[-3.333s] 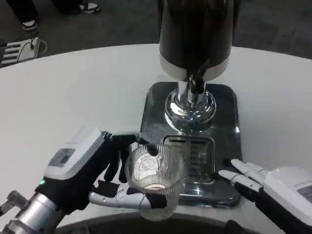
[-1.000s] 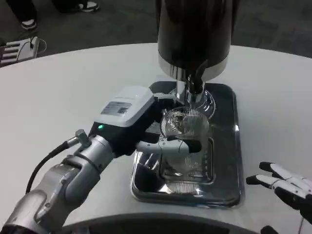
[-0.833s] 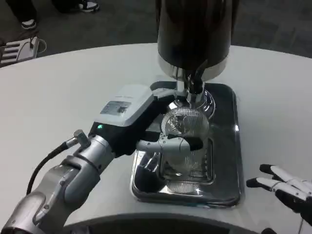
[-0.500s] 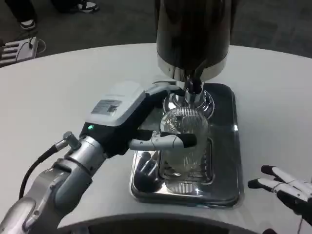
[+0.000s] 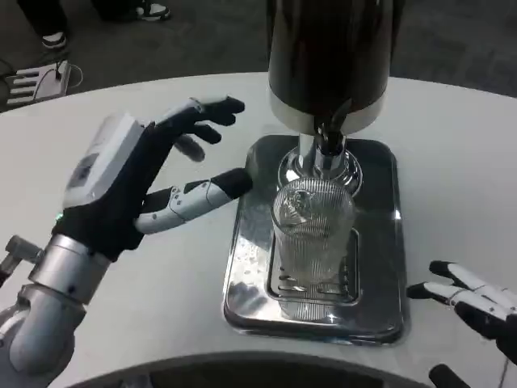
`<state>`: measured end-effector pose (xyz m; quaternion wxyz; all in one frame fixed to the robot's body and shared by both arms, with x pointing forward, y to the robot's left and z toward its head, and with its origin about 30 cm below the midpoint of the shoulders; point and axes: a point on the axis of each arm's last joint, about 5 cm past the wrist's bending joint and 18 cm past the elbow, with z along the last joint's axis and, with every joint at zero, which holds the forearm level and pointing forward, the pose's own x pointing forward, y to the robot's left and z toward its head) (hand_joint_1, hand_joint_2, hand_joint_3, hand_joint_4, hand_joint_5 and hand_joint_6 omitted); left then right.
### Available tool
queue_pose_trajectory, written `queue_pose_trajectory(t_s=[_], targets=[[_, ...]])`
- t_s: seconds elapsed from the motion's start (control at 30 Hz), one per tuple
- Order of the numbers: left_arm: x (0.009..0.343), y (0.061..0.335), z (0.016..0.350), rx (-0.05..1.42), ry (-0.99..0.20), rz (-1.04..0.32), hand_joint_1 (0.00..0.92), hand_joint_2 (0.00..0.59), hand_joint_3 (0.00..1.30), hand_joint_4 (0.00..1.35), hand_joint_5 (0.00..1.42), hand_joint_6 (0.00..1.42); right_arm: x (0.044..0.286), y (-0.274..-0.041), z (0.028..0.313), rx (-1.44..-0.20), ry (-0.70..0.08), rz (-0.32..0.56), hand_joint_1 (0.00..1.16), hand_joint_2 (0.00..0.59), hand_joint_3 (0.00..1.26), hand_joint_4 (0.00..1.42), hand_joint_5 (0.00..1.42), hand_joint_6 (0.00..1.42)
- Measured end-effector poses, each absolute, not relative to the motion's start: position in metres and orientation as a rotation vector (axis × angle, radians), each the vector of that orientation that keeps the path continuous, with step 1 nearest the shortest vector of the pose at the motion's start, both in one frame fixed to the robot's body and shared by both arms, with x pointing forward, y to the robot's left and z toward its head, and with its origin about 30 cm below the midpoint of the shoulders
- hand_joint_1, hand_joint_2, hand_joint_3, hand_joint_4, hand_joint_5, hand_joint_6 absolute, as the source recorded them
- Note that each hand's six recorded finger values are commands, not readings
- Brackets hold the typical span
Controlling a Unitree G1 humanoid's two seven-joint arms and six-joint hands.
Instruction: Grasp the cup under the faucet to collect the drink, then remove the cup.
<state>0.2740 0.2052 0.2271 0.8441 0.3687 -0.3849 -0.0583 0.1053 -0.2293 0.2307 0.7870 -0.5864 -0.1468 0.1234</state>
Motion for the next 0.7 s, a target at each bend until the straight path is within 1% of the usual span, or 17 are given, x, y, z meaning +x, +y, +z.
queue_pose_trajectory(t_s=[0.13,0.27,0.4,0.63,0.7], targets=[[0.273,0.202,0.233,0.693,-0.828,-0.201,0.0,0.081,0.27,0.27,0.33,0.29,0.108,-0.228,0.231,-1.265,-0.322,0.262,0.49,0.511,0.18,0.04,0.12,0.37],[0.276,0.197,0.244,0.654,-0.851,-0.284,0.0,0.089,0.23,0.23,0.3,0.24,0.109,-0.226,0.231,-1.266,-0.326,0.269,0.49,0.511,0.18,0.04,0.12,0.37],[0.281,0.187,0.255,0.612,-0.886,-0.363,0.0,0.091,0.2,0.21,0.29,0.24,0.11,-0.226,0.23,-1.264,-0.319,0.269,0.49,0.511,0.19,0.04,0.12,0.37],[0.287,0.168,0.261,0.58,-0.91,-0.459,0.0,0.094,0.19,0.2,0.29,0.23,0.11,-0.226,0.23,-1.261,-0.309,0.266,0.49,0.511,0.19,0.04,0.12,0.37],[0.288,0.165,0.262,0.575,-0.913,-0.47,0.0,0.094,0.18,0.17,0.28,0.22,0.11,-0.226,0.23,-1.261,-0.308,0.266,0.49,0.511,0.19,0.04,0.12,0.37]])
